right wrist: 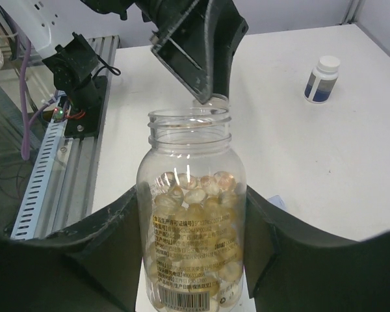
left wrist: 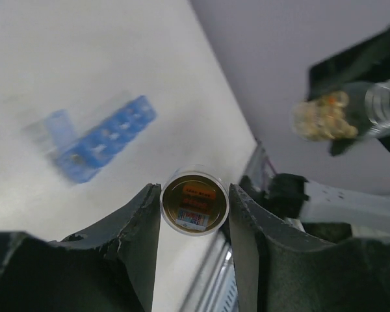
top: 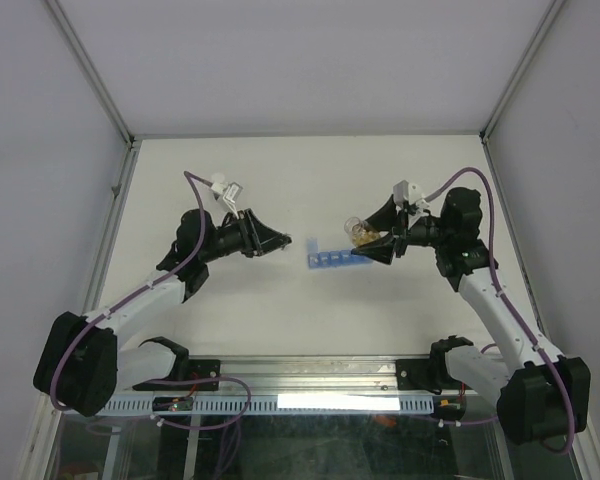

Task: Sort the pills into containers

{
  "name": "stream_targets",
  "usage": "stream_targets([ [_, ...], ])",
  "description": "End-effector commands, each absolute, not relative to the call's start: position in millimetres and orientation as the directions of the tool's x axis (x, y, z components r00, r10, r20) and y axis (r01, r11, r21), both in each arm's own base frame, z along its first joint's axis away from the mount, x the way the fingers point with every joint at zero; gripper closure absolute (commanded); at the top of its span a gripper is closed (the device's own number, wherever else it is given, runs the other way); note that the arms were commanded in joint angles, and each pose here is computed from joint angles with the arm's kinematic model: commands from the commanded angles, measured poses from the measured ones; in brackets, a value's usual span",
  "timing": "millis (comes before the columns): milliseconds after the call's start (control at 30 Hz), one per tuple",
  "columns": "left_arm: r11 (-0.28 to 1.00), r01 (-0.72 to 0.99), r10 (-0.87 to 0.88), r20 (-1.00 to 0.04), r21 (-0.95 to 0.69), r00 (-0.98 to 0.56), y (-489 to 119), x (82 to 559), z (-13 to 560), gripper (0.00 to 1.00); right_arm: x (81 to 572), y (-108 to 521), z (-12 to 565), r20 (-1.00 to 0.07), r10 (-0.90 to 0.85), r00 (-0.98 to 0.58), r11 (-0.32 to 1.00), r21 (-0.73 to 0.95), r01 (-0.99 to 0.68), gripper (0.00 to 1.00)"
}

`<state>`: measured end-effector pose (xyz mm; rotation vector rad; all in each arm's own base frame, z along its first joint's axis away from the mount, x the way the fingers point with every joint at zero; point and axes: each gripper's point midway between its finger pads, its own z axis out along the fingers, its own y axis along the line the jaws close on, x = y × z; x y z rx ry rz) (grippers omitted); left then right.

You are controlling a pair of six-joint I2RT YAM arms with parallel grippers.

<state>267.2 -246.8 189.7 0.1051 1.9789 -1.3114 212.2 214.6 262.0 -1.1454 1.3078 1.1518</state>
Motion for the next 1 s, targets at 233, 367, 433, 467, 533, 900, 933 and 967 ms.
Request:
stream_targets([
  [233, -0.065, 0.727, -0.285, -0.686, -0.683, -0.67, -316, 192, 325, 0.8, 206, 215, 267, -0.991, -0.103, 0.085, 0.061, -0.092, -0.994, 1.0],
  [367, -0.066, 0.718, -0.277, -0.679, -0.692, -0.68, -324, 195, 325, 0.8, 200, 221, 263, -0.985, -0.134, 0.107, 0.041, -0.114, -0.993, 1.0],
  [433, -0.055, 0.71, -0.276, -0.672, -0.702, -0.687, -328, 198, 322, 0.8, 197, 225, 261, -0.982, -0.147, 0.117, 0.03, -0.123, -0.992, 1.0],
  [467, -0.045, 0.706, -0.282, -0.669, -0.706, -0.687, -330, 201, 321, 0.8, 195, 227, 260, -0.981, -0.151, 0.124, 0.023, -0.129, -0.991, 1.0],
  [533, -0.032, 0.701, -0.287, -0.665, -0.713, -0.69, -333, 203, 319, 0.8, 193, 230, 259, -0.979, -0.154, 0.13, 0.012, -0.133, -0.991, 1.0],
  [900, -0.004, 0.678, -0.253, -0.655, -0.735, -0.712, -356, 204, 308, 0.8, 197, 239, 253, -0.969, -0.207, 0.134, 0.038, -0.145, -0.989, 1.0],
  [933, -0.002, 0.676, -0.25, -0.654, -0.737, -0.714, -357, 203, 307, 0.8, 199, 239, 252, -0.968, -0.215, 0.132, 0.05, -0.146, -0.988, 1.0],
  [967, 0.0, 0.676, -0.25, -0.655, -0.737, -0.714, -357, 203, 308, 0.81, 201, 238, 251, -0.966, -0.224, 0.127, 0.062, -0.144, -0.988, 1.0],
])
